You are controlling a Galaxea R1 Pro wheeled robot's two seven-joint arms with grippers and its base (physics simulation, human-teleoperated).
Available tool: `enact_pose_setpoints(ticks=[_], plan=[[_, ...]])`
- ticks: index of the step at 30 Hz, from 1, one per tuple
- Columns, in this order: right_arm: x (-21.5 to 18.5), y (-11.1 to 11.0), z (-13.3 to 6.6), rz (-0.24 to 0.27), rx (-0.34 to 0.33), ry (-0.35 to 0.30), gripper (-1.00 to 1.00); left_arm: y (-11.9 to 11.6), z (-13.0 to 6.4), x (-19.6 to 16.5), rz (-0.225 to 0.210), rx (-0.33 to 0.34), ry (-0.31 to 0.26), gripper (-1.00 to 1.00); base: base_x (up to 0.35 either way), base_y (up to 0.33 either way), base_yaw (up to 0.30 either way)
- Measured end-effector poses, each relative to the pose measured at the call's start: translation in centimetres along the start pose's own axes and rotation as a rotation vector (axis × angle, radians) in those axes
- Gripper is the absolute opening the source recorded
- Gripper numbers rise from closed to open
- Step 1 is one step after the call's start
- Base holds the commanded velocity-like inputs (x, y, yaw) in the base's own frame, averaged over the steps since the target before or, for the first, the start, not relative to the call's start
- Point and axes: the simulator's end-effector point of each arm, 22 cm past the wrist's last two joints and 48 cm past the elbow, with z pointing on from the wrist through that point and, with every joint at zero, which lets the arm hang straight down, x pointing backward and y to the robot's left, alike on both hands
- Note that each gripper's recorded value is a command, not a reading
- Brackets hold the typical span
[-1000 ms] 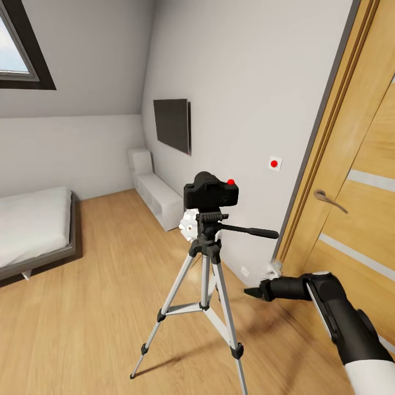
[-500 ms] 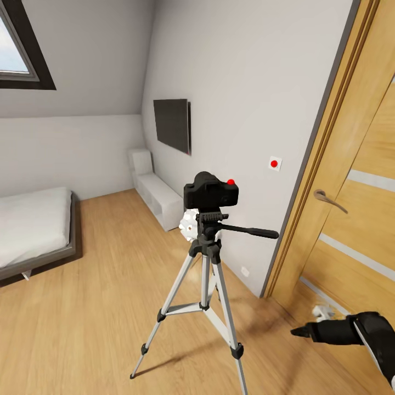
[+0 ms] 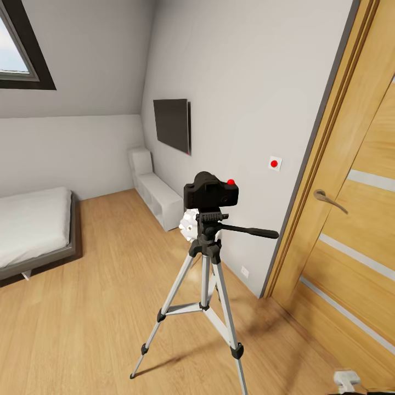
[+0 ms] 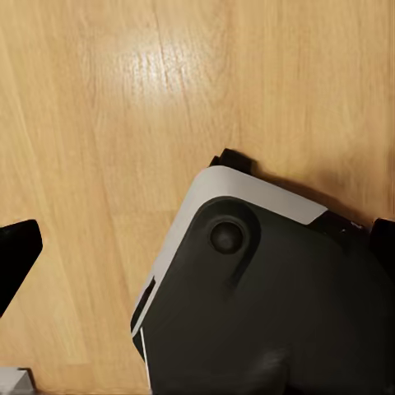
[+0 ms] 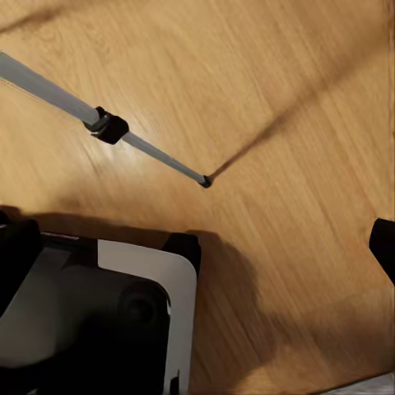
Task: Attach the digital camera to the camera tripod in the bedroom.
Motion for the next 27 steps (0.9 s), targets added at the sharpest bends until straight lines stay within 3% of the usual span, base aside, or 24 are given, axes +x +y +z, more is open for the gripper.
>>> enact_pose_setpoints(ticks=[4, 11, 23, 27], plan=[[5.4, 0.2, 0.9, 0.008, 0.032, 0.058, 1.00, -1.1, -0.1, 2.4, 0.005, 0.013, 0.040, 1.00, 0.000, 0.000, 0.000], [13.2, 1.4, 1.2, 0.026, 0.037, 0.151, 1.00, -2.2, -0.3, 3.9, 0.007, 0.026, 0.064, 1.00, 0.000, 0.000, 0.000], [16.1, 2.3, 1.7, 0.030, 0.064, 0.182, 1.00, -2.5, -0.4, 4.3, 0.007, 0.030, 0.071, 1.00, 0.000, 0.000, 0.000], [16.7, 4.1, 2.6, 0.035, 0.057, 0.192, 1.00, -3.4, -0.5, 4.7, 0.009, 0.043, 0.077, 1.00, 0.000, 0.000, 0.000]])
